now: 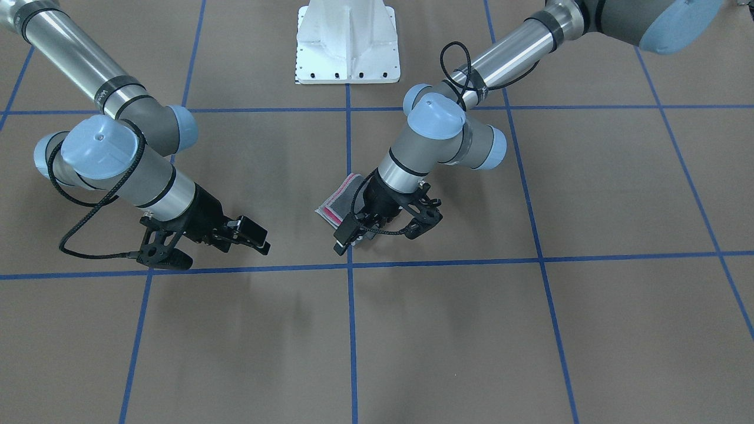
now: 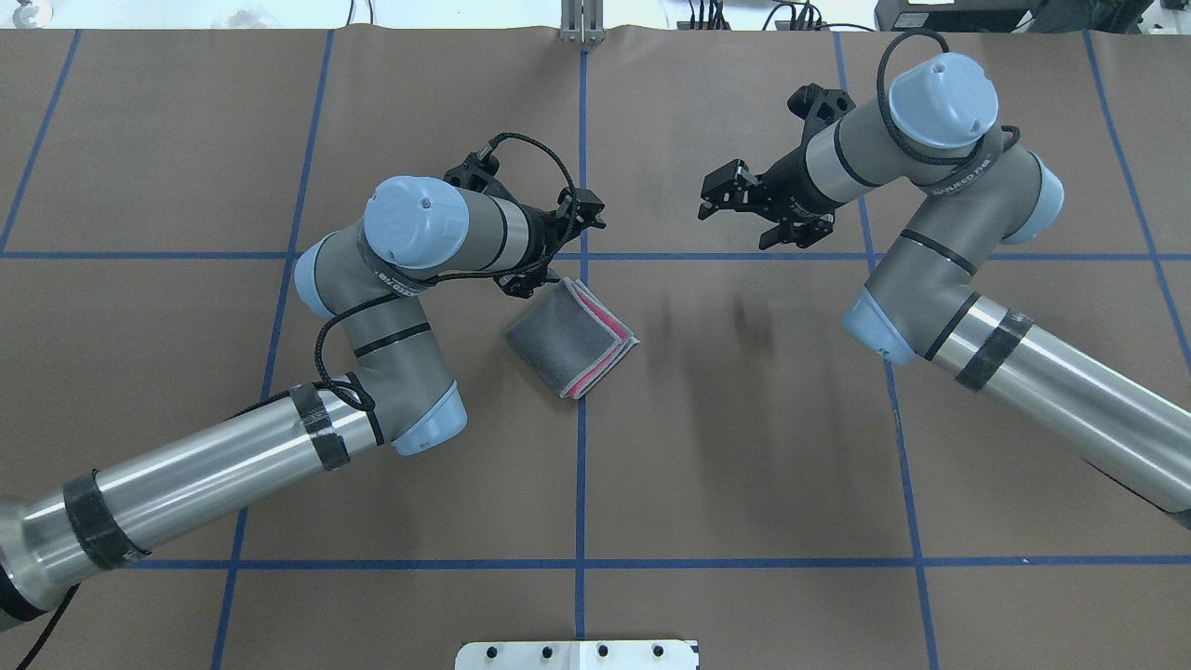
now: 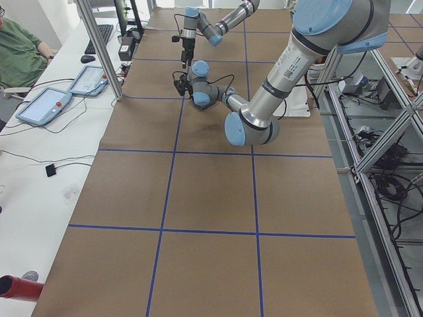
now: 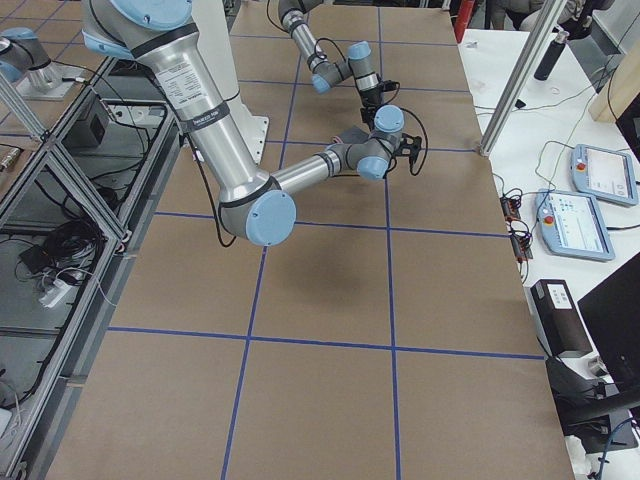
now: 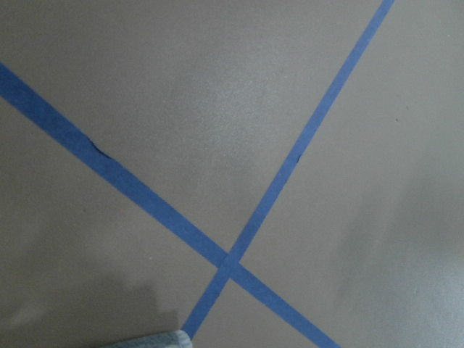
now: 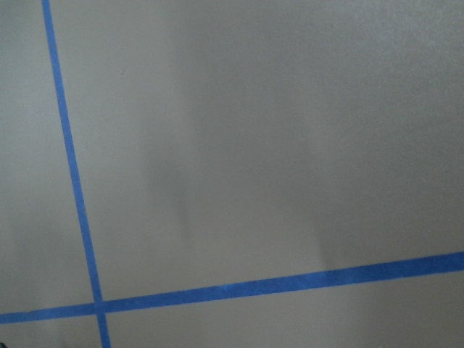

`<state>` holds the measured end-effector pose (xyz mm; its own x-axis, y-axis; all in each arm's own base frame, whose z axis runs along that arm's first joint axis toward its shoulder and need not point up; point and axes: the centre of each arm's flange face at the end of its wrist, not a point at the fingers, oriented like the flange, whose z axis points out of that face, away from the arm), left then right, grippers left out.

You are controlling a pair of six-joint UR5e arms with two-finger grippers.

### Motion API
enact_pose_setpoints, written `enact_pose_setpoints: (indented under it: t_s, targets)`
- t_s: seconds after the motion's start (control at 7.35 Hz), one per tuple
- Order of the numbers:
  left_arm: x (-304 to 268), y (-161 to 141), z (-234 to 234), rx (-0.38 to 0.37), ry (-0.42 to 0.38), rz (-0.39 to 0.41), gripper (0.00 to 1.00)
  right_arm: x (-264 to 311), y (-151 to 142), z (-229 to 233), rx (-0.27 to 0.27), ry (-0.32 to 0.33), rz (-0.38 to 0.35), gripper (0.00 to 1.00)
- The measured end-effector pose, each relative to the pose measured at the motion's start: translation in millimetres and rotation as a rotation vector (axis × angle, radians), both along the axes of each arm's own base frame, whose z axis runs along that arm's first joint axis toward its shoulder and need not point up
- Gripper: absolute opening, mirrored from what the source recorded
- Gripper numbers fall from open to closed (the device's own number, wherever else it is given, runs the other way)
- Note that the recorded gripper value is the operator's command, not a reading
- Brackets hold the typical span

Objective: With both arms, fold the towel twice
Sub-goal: 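Open the left gripper and release the folded grey towel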

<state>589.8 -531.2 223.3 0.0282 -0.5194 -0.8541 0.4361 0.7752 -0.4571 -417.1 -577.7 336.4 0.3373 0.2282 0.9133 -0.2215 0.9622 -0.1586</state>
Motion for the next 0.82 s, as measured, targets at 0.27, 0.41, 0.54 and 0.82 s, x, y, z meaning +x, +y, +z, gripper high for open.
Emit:
enact_pose_setpoints:
  t_s: [0.27,0.41,0.54,0.82]
  targets:
    - [-3.1,10.3,4.6,-0.016,0.013,0.069,1.00,19.7,-11.7,-1.2,-0.004,-0.007,0.008,1.00]
    - [-10.8,19.6,14.3,-0.021,0.019,0.103,1.00,25.1,-15.0,-1.1,-0.005,-0.008,0.013,1.00]
    - [-20.6,29.8,27.6,-0.024,0.021,0.129,1.00,28.9,-17.3,-0.6,-0.006,-0.007,0.018,1.00]
    - [-25.4,40.5,43.2,-0.030,0.013,0.151,1.00,34.1,-20.4,-0.2,-0.007,-0.007,0.025,1.00]
